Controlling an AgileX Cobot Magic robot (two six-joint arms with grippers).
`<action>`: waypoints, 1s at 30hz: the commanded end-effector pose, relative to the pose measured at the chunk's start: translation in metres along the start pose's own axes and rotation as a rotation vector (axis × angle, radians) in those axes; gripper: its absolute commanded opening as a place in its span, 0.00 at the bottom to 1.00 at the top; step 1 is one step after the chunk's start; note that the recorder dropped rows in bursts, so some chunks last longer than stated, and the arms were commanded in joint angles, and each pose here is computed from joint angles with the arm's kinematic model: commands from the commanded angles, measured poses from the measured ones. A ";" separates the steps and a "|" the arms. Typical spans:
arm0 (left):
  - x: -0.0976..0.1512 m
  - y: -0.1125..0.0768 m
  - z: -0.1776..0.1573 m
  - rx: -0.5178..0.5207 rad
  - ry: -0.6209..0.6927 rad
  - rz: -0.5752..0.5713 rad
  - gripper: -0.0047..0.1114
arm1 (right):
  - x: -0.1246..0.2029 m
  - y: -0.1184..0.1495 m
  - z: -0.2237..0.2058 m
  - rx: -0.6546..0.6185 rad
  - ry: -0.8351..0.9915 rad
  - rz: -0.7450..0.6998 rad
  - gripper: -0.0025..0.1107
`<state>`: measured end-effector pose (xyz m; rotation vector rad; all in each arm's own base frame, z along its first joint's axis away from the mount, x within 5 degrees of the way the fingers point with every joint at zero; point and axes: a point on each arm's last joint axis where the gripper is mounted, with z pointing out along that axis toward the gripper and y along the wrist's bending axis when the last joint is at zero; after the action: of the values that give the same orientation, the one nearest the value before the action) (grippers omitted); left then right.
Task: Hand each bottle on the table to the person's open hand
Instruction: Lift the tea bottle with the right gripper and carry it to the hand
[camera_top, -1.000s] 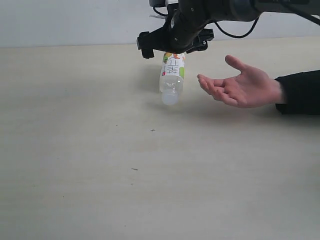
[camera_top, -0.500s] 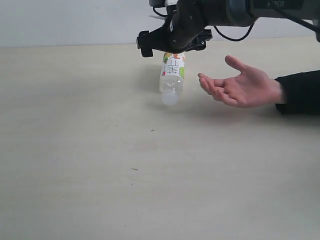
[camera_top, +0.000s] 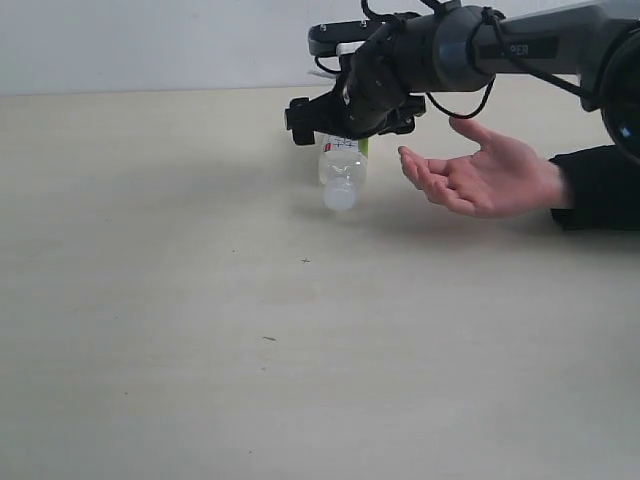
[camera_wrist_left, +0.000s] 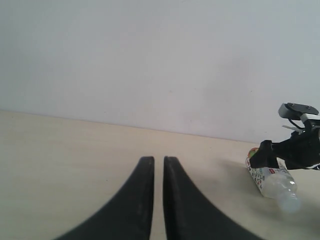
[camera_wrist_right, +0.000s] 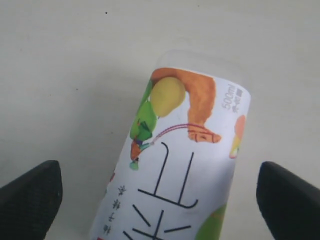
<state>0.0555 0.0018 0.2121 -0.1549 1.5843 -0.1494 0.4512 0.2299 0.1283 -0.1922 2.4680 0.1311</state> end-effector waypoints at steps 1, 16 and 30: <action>-0.001 -0.001 -0.001 0.009 -0.007 0.000 0.12 | -0.001 -0.001 0.003 -0.001 -0.012 -0.003 0.95; -0.001 -0.001 -0.001 0.009 -0.007 0.000 0.12 | -0.015 0.001 -0.017 -0.012 -0.053 0.000 0.02; -0.001 -0.001 -0.001 0.009 -0.007 0.000 0.12 | -0.050 -0.013 -0.136 0.032 -0.012 -0.075 0.02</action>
<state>0.0555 0.0018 0.2121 -0.1549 1.5843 -0.1494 0.4219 0.2112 0.2475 -0.2441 2.4266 0.0897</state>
